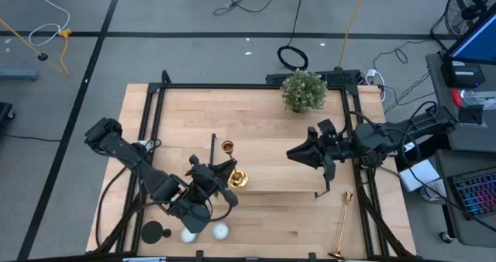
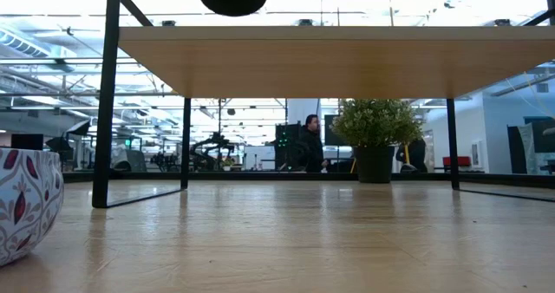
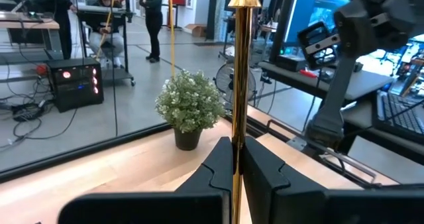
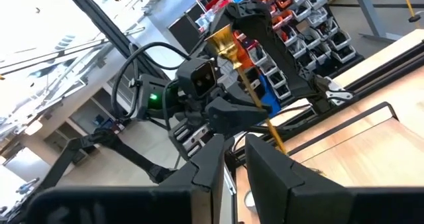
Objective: Pick & Place candle stick holders
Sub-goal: Put the left golden candleholder on the shelf
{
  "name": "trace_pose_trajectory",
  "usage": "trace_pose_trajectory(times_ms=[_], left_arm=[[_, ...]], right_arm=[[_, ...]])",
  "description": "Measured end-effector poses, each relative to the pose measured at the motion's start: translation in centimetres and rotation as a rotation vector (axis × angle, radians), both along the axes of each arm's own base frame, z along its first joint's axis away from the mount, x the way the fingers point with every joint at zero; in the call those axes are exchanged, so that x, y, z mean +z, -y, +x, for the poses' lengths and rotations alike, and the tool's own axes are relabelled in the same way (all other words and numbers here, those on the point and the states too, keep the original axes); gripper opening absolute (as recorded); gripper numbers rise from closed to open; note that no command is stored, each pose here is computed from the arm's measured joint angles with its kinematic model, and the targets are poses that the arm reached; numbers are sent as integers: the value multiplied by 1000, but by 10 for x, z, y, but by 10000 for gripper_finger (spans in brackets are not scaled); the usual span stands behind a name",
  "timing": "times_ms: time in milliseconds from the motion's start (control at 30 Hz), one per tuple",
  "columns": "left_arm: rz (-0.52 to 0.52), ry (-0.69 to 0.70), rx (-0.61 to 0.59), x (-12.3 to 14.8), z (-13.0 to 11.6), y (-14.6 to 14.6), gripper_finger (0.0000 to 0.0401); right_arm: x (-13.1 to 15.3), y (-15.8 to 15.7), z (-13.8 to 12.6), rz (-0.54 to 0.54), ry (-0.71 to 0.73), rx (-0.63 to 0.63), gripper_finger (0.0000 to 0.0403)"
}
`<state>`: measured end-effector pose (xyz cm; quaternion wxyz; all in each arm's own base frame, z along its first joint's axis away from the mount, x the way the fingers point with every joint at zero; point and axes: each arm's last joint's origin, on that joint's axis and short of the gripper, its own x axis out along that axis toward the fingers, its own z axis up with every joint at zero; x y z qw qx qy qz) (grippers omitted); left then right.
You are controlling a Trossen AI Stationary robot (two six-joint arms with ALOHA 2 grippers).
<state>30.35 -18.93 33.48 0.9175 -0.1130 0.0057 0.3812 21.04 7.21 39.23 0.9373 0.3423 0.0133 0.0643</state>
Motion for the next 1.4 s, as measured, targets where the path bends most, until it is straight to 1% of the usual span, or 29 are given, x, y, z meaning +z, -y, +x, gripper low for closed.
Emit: trace_pose_trajectory(times_ms=[233,333,467,567,767,900,1000,1100,1233,1400], left_arm=[[-3,-21,6,-1,5,-9,13],[1,-43,40,-5,9,-20,13],[-73,-45,57,-7,12,-38,13],[-128,-33,43,-6,12,-43,13],[-139,-30,-13,0,2,-31,13],[-87,-57,-36,-4,-6,-17,13],[-75,-56,-47,-3,-12,-11,13],[-40,-69,-37,-5,-16,-8,13],[-47,-61,-26,-5,-16,-9,13],[-48,-86,-35,-14,-12,-6,13]], right_arm=[[0,0,0,-1,4,1,61],[0,0,0,-18,6,1,61],[0,0,0,-24,7,1,61],[0,0,0,-27,7,1,61],[0,-1,0,-33,7,27,61],[0,-2,-1,-33,8,52,61],[0,-2,-1,-34,8,53,61],[0,-2,-1,-41,9,51,61],[0,-2,-1,-44,9,51,61],[0,-2,-1,-44,9,51,61]])
